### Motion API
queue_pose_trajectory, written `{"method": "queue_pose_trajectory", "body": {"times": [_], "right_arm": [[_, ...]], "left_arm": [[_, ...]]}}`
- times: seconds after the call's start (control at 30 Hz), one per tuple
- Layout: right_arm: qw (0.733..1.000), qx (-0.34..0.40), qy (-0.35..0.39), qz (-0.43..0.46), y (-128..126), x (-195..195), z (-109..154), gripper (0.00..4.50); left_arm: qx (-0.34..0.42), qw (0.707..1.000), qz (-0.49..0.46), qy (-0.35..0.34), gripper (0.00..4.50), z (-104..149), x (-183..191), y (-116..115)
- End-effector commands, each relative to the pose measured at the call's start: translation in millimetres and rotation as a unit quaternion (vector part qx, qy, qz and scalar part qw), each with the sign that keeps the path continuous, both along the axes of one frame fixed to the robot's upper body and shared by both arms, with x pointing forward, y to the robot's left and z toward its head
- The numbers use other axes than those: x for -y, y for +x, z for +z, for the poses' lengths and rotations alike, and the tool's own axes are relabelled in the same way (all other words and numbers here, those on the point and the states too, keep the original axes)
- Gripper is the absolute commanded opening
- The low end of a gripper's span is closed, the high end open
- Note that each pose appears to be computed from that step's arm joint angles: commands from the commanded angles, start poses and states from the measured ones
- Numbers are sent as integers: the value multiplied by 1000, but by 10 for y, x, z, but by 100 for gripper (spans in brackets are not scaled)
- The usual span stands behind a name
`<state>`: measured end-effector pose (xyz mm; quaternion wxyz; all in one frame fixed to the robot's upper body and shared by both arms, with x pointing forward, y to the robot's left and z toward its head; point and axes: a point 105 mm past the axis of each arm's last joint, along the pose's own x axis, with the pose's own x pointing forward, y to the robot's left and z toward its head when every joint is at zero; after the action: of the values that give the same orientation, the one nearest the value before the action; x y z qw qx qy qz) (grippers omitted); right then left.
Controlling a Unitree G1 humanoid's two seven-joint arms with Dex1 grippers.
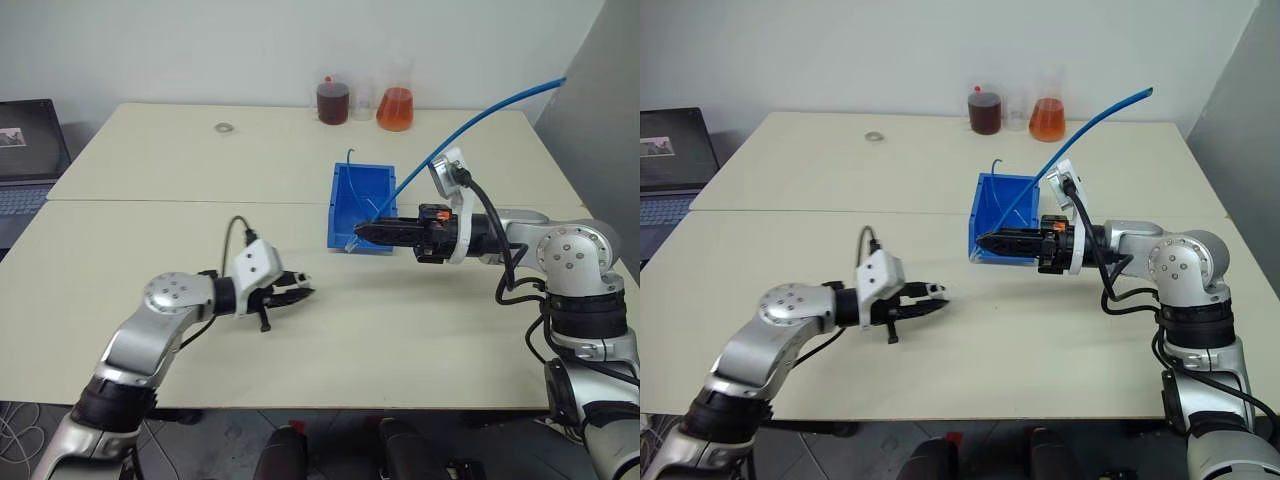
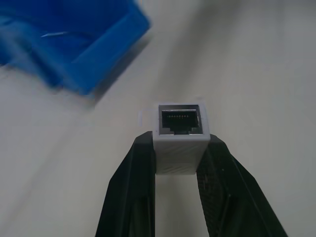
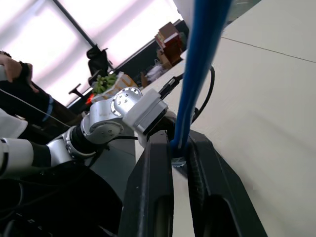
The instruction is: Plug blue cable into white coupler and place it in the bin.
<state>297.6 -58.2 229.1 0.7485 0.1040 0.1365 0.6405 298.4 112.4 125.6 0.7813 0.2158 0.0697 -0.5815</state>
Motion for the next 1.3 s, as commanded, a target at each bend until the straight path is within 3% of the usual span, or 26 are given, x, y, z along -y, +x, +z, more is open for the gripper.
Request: {"method": "queue_pose_trajectory", "body": {"times": [0.03,0.2,0.33,0.63,1.3], "right_arm": [[998,56,-24,8,-50,-73,-56,13],[989,130,-69,-5,-34,-157,-351,13],[978,185,-92,7,-50,-233,-457,13],[960,226,-143,87,-231,-307,-811,13],[949,237,-184,99,-33,-293,-965,13]], "left_arm": [[6,998,-64,11,79,-80,110,-4],[-14,992,-120,39,79,-432,199,45],[-23,990,-136,22,79,-479,251,37],[-26,990,-136,16,79,-553,258,24],[-29,993,-112,13,79,-560,154,-4]]}}
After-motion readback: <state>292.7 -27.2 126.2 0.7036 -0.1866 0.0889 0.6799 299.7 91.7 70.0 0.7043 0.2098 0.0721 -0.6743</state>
